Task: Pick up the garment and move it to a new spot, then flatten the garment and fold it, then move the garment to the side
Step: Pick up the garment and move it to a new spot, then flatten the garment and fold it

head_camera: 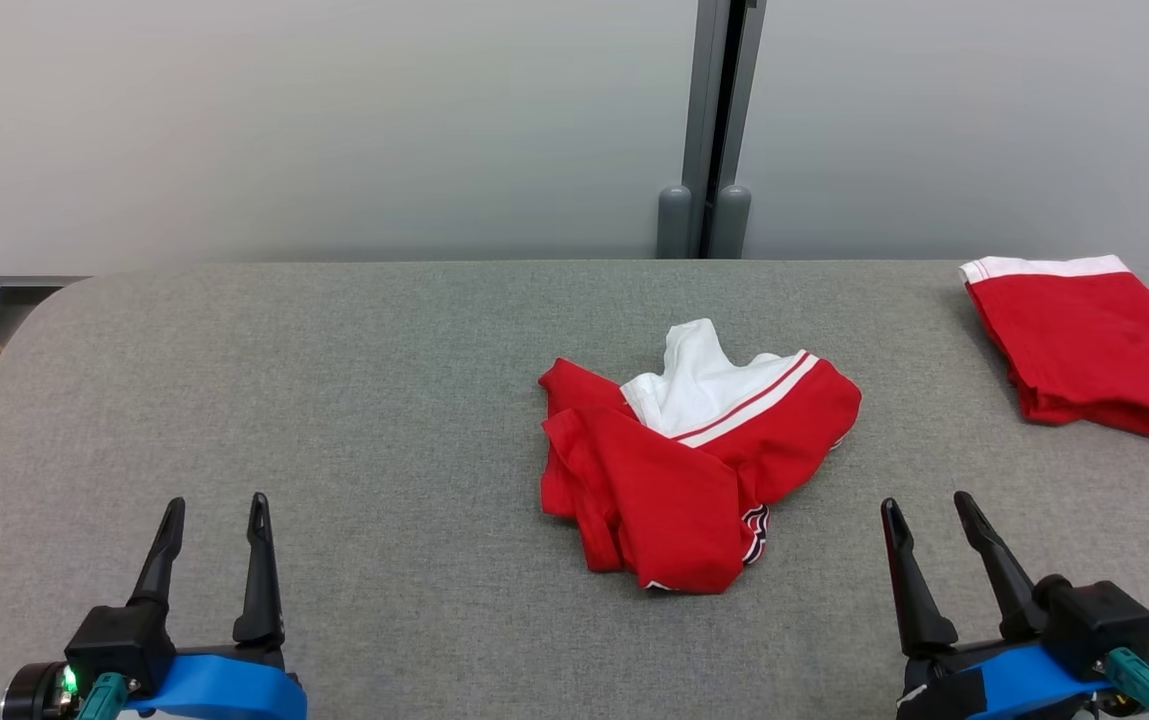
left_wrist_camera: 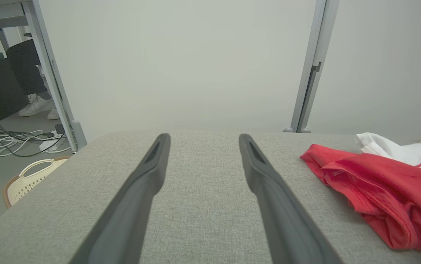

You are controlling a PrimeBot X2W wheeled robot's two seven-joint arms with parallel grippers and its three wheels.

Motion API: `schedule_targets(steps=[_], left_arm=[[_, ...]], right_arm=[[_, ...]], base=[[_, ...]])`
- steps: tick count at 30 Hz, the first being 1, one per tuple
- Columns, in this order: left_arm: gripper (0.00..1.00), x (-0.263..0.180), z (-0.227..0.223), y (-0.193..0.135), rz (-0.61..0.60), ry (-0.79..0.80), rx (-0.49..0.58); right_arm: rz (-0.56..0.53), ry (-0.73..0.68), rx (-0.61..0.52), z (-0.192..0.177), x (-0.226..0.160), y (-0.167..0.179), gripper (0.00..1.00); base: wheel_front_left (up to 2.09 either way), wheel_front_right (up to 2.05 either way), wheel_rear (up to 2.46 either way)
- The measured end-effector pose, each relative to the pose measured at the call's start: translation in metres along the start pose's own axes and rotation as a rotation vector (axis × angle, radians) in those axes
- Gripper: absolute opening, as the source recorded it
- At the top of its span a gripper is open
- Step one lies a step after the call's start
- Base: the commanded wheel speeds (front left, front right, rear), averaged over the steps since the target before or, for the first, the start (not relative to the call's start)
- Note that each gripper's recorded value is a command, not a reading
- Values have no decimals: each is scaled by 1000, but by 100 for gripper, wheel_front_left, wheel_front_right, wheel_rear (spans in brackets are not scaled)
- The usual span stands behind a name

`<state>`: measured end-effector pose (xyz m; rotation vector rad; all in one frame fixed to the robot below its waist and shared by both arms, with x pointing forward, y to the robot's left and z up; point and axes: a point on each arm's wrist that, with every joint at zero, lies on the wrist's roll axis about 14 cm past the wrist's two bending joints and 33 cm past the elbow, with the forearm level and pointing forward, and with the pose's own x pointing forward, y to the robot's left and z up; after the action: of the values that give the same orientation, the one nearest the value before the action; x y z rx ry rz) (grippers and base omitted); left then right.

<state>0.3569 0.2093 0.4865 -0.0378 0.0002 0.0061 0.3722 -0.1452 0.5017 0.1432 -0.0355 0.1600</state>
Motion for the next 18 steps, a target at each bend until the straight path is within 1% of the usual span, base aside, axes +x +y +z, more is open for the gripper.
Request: schedule_targets(steps=[18], left_arm=[[100, 3, -3, 1, -5, 8, 17]], right_arm=[[-14, 19, 2, -5, -3, -4, 100]], base=[[0, 0, 0]])
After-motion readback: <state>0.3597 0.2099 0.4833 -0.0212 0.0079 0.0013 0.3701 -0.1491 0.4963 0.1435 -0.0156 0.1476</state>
